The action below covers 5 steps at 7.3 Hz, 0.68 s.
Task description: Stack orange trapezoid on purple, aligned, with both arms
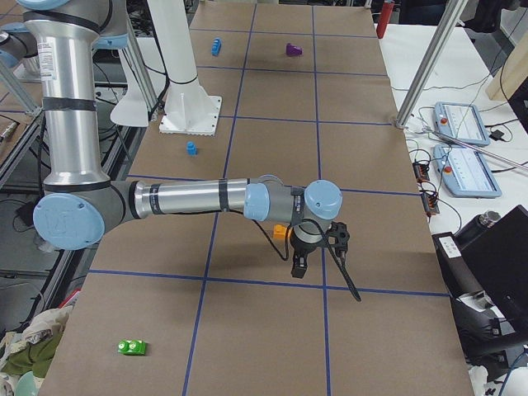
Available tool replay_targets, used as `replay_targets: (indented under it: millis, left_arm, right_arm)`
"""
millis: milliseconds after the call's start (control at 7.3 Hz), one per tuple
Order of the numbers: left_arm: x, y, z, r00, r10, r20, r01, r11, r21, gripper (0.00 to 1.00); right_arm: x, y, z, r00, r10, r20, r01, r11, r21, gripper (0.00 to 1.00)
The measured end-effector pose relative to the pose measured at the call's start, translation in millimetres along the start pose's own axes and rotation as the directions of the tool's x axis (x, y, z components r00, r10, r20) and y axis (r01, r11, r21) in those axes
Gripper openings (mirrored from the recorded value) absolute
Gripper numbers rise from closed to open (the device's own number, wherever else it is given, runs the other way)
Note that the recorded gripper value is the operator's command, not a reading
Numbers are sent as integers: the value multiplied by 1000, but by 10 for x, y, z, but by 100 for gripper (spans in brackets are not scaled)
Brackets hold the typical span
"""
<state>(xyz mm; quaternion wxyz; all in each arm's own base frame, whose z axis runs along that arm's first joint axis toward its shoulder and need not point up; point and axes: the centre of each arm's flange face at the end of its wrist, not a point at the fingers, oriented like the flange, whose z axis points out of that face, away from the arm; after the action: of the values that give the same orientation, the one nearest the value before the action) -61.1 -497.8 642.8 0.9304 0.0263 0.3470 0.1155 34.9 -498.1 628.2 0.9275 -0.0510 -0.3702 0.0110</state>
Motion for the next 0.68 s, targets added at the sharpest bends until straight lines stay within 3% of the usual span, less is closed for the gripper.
replay_targets:
  millis: [411, 685]
  left_arm:
    - [81, -37, -103, 1000, 20, 10, -21, 1000, 20, 100]
    - [312, -139, -340, 997, 70, 24, -71, 995, 70, 100]
  right_arm:
    - [-32, -10, -42, 1000, -3, 1, 3, 1000, 9, 100]
    - [-160, -75, -169, 1000, -18, 3, 18, 999, 34, 100]
